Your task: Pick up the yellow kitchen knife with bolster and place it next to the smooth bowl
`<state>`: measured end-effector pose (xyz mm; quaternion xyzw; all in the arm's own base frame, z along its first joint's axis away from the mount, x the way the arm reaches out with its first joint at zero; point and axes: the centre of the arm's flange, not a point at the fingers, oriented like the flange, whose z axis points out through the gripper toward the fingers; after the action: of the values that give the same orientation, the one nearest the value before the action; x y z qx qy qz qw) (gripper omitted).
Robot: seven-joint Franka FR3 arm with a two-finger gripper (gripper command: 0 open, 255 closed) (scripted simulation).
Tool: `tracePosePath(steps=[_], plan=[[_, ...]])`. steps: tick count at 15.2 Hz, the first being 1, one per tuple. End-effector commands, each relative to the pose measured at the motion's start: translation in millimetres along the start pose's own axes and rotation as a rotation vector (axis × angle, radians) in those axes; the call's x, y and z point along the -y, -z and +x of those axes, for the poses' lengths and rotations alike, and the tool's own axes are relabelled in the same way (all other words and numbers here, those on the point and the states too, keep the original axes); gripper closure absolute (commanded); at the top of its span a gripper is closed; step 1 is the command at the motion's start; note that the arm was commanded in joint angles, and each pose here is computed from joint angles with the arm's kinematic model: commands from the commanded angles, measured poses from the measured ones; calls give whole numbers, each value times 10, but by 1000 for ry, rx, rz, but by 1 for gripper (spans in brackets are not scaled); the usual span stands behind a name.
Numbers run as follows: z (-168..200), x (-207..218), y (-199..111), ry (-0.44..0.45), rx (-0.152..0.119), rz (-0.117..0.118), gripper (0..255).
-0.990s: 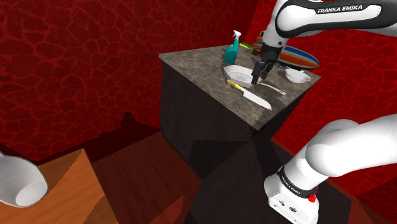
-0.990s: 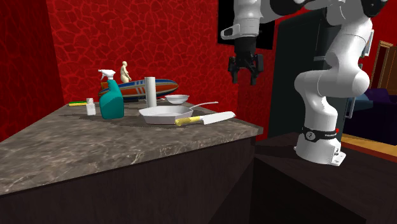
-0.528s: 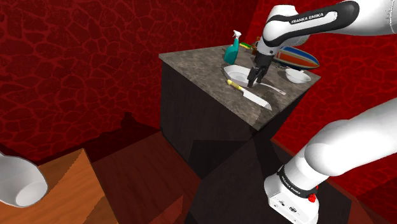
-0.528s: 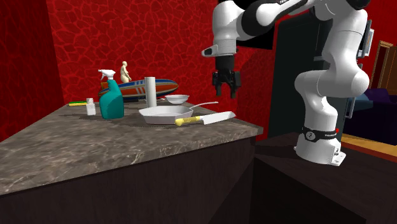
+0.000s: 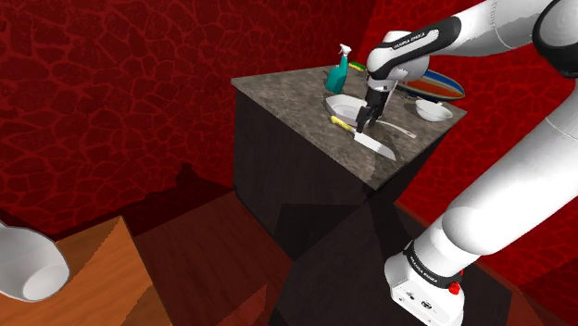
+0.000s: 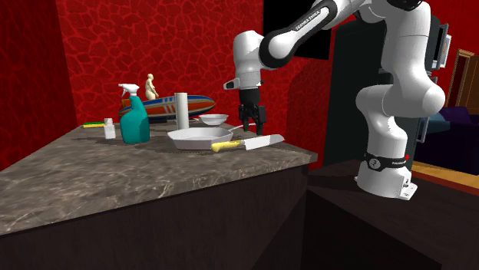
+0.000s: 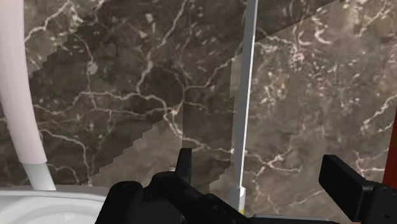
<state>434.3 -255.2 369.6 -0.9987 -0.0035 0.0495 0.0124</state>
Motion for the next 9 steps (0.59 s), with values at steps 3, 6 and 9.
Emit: tracePosePath(steps=[3, 6, 9], plan=[[23, -47, -227, -1, 1, 1, 0], [23, -47, -386, -1, 1, 1, 0], [23, -47, -416, -1, 1, 1, 0]])
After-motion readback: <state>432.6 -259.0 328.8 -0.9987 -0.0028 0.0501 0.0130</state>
